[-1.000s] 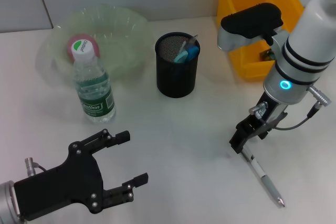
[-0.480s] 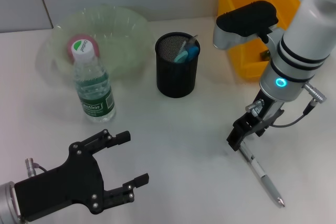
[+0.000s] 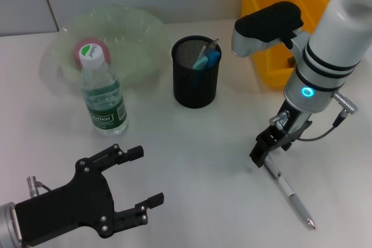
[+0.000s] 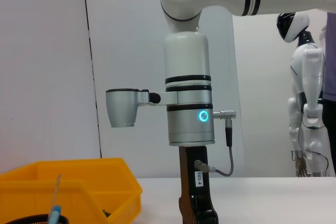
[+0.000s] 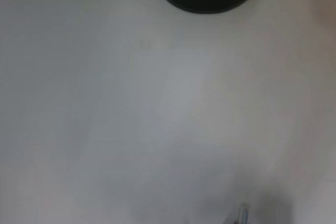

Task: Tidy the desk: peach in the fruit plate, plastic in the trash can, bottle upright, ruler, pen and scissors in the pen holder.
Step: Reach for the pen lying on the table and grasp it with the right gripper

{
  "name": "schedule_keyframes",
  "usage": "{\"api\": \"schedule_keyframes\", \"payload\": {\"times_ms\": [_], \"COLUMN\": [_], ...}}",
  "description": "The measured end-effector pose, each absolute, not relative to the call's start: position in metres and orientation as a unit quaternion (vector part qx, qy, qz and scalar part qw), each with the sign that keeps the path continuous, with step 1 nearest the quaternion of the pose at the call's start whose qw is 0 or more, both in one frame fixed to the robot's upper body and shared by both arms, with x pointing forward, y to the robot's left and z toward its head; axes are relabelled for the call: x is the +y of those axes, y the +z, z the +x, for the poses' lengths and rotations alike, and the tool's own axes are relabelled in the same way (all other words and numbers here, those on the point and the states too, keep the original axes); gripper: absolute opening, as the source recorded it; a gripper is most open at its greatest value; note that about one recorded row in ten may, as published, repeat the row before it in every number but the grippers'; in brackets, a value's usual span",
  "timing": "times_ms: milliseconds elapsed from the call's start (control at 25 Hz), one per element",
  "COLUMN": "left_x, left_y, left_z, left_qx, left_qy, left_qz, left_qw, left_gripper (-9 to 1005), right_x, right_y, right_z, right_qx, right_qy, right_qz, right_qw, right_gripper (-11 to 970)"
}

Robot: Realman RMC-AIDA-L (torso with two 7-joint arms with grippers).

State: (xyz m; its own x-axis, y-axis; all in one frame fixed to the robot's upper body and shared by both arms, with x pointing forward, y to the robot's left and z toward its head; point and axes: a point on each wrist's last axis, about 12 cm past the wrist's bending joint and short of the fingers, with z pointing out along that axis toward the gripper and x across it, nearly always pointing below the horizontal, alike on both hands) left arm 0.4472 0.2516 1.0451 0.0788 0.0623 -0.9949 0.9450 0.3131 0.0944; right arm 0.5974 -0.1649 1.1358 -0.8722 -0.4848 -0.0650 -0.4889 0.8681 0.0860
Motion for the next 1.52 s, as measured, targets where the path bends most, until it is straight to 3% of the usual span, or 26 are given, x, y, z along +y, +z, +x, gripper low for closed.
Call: {"api": "schedule_keyframes", "payload": {"times_ms": [1400, 1520], "left_x": [0.2509, 0.2512], "left_y": [1.0456, 1.0454], "left_z": [0.4481, 0.4477], "left_qx": [0.562, 0.563], "left_qy": [-0.379, -0.379], "left_qz": [0.447, 0.447], "left_qw": [0.583, 0.583], "left_gripper": [796, 796], "right_x": [-0.1634, -0.1626], "right_y": [1.1318, 1.1314], "right_z": [0.5959, 0.5949], "right_qx": [0.966, 0.965], "right_qy": [0.042, 0.039], "right_qz": [-0.256, -0.261], "right_qw": [0.005, 0.002], "right_gripper": [663, 569]}}
